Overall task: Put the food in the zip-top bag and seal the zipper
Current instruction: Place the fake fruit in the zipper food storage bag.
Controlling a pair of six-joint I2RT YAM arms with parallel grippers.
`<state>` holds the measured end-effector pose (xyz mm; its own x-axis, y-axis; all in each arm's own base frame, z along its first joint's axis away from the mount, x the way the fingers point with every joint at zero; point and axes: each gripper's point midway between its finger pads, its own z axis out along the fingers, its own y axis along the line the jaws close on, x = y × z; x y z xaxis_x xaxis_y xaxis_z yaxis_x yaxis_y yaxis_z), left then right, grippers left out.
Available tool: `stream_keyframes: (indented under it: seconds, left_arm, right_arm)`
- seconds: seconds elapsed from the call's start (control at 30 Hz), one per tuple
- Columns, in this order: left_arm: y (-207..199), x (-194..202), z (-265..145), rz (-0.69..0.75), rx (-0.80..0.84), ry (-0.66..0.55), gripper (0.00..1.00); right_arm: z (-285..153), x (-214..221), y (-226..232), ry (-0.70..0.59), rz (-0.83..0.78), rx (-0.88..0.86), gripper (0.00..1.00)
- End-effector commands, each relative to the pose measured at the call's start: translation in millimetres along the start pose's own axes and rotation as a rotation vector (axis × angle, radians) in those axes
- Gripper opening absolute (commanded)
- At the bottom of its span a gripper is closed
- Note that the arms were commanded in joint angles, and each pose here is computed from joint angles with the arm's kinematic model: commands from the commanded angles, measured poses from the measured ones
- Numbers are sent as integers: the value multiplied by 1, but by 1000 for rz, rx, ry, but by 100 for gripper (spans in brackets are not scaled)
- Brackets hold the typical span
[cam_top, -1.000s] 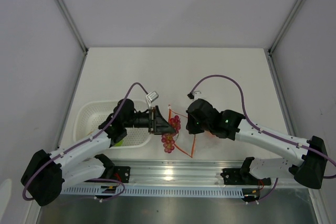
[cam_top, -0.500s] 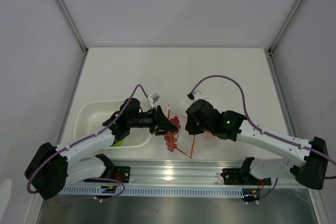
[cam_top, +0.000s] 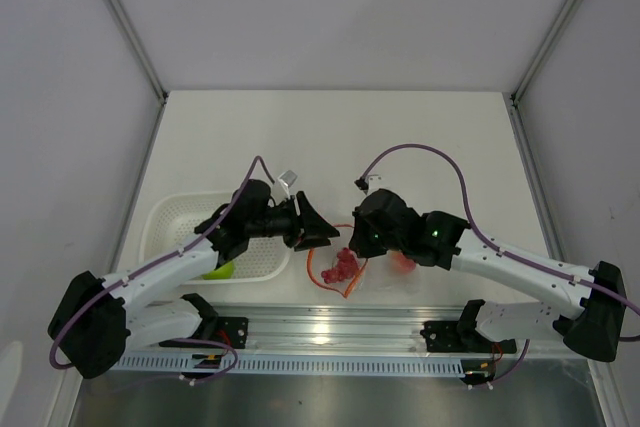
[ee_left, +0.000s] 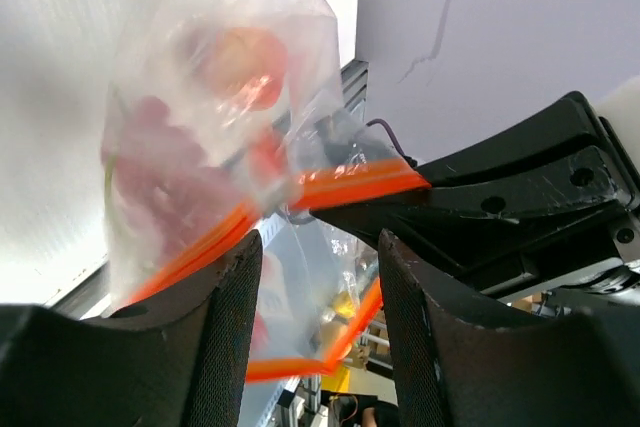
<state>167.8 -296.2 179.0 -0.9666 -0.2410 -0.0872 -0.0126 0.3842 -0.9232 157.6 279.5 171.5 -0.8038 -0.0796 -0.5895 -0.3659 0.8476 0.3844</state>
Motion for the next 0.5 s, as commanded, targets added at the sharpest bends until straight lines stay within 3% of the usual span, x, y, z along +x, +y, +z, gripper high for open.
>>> stream_keyframes:
  seconds: [0.0, 0.27, 0.47]
  left_arm:
    - [-23, -9, -3, 2, 18, -35, 53]
    - [-21, -11, -8, 28, -3, -59, 54]
    - [-42, -20, -44, 256, -25, -190, 62]
  right_arm:
    - [-8, -16, 19, -46, 11, -58, 0]
    - [-9, -16, 17, -54, 9, -48, 0]
    - [-11, -17, 11, -66, 8, -28, 0]
